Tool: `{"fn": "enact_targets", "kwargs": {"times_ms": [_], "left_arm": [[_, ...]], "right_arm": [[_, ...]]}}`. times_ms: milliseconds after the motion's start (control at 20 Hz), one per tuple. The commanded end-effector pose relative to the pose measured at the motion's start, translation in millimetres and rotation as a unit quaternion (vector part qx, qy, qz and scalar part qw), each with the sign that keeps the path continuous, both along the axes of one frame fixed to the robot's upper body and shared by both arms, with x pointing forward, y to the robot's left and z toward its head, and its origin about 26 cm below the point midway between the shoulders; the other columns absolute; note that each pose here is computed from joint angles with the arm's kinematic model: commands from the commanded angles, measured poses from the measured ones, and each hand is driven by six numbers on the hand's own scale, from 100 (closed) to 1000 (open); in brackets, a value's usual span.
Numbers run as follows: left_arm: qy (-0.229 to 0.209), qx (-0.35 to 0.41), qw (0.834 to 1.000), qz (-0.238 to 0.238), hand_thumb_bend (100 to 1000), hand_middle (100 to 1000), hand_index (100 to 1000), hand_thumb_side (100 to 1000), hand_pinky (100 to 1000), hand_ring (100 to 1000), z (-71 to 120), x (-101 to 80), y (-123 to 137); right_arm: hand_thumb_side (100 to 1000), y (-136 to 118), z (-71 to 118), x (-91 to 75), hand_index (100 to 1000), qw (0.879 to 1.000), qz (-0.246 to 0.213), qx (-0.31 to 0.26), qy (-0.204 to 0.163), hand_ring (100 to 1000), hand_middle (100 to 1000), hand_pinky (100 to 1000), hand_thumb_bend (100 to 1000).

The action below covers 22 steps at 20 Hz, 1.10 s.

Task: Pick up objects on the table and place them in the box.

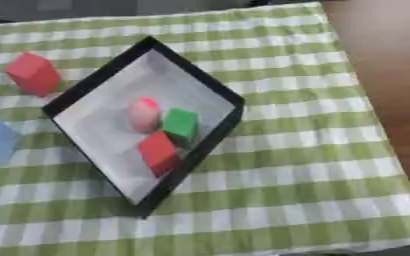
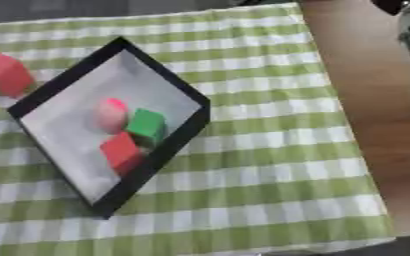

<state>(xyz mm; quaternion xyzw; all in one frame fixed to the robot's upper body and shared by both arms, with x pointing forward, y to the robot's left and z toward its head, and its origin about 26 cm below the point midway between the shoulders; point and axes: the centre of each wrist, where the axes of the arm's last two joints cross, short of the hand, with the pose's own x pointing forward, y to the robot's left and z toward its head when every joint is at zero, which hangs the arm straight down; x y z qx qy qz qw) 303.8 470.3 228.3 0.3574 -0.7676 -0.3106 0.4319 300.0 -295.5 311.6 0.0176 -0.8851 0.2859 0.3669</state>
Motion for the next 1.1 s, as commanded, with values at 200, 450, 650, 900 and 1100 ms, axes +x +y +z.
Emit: {"fn": "enact_targets", "kwargs": {"times_ms": [200,450,650,900,1100], "left_arm": [[0.131,0.17,0.976,-0.047,378,838,897,630,822,879,53.5,1.5,18],[0.236,0.25,0.934,-0.103,469,863,913,606,845,897,56.9,8.1,6],[0.288,0.298,0.898,-0.151,600,866,910,459,859,882,51.4,11.3,-10],[0.308,0.348,0.867,-0.179,690,860,889,205,863,874,51.3,12.5,-25],[0.306,0.349,0.87,-0.165,660,842,878,100,858,868,49.3,16.5,-18]], "right_arm": [[206,1,8.9,-4.8,787,1.0,0.002,0.0,-0.012,758,662,875,284],[211,3,8.7,-4.2,785,1.0,0.008,0.002,-0.007,754,657,874,279],[215,5,8.4,-3.6,784,1.0,0.011,0.003,-0.003,752,654,874,278],[216,5,8.2,-3.3,782,1.0,0.011,0.009,0.0,749,651,873,275],[218,6,7.8,-3.2,781,1.0,0.013,0.008,0.002,747,649,873,275]]}}
